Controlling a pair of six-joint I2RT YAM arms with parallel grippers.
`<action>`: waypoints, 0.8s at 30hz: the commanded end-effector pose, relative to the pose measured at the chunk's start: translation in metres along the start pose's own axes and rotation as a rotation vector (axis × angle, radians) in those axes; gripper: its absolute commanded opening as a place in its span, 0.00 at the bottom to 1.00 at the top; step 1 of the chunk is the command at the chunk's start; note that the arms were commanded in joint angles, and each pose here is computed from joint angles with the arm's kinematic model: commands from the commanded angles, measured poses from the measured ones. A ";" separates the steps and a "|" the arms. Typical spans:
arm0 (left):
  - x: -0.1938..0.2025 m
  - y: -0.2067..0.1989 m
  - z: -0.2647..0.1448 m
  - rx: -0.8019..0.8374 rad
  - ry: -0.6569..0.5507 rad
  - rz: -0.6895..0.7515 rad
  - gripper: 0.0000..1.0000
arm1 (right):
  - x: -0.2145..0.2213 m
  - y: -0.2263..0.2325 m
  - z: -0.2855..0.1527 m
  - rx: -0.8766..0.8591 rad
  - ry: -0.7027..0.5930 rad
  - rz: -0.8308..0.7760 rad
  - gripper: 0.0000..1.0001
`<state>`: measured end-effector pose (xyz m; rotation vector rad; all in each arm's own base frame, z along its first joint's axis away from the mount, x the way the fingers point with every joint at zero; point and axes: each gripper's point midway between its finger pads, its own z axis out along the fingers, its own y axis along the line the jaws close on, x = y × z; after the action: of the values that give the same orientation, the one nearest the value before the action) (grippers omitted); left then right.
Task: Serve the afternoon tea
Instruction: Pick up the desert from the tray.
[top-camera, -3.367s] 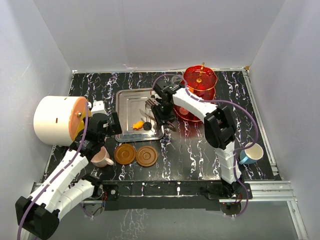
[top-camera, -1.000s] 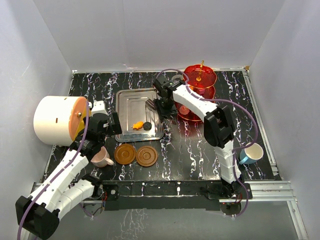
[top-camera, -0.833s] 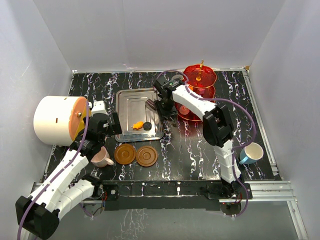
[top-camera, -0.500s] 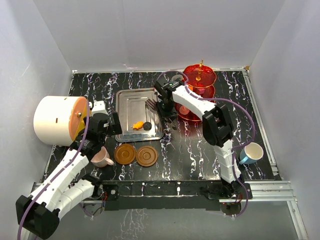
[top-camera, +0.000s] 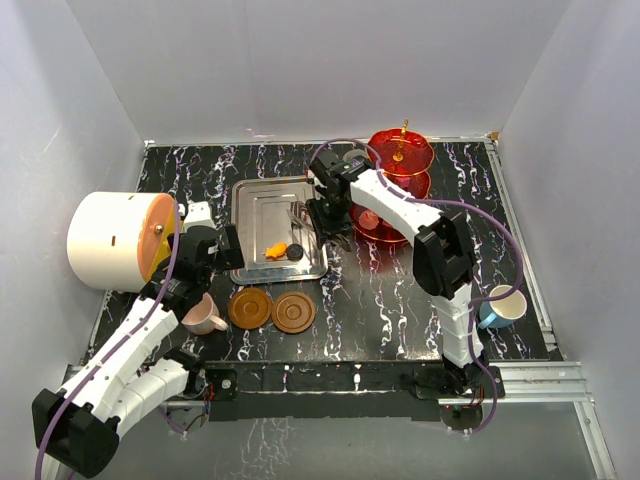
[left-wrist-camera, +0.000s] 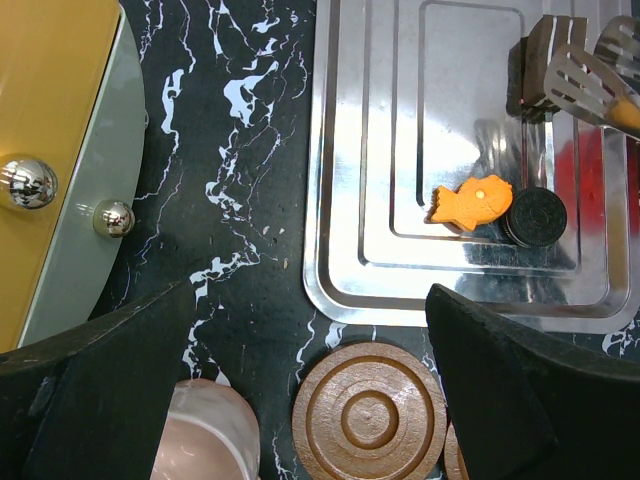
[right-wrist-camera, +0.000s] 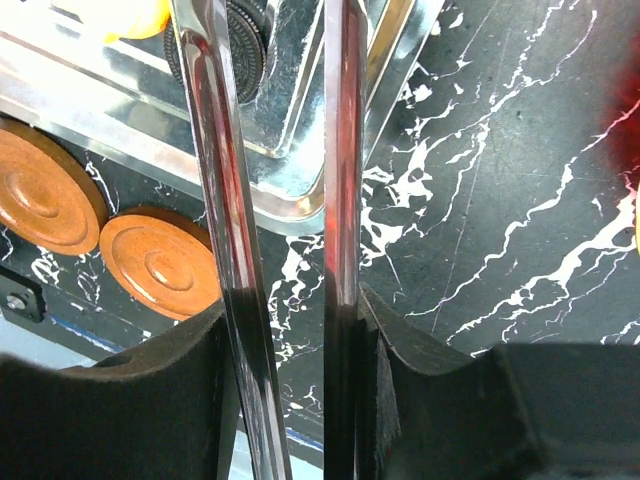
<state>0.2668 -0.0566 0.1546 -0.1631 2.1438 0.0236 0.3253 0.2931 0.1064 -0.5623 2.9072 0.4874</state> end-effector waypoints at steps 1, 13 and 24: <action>-0.005 0.000 -0.001 0.000 -0.014 0.005 0.99 | -0.020 0.000 -0.028 0.038 -0.123 0.005 0.38; -0.005 0.001 -0.001 -0.003 -0.014 0.007 0.99 | -0.025 0.025 -0.014 -0.081 -0.181 0.119 0.43; -0.005 -0.001 -0.001 0.005 -0.014 0.009 0.99 | -0.023 0.032 -0.004 -0.136 -0.232 0.194 0.46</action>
<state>0.2667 -0.0570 0.1545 -0.1543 2.1455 0.0238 0.3245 0.3109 0.0924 -0.2682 2.8547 0.5882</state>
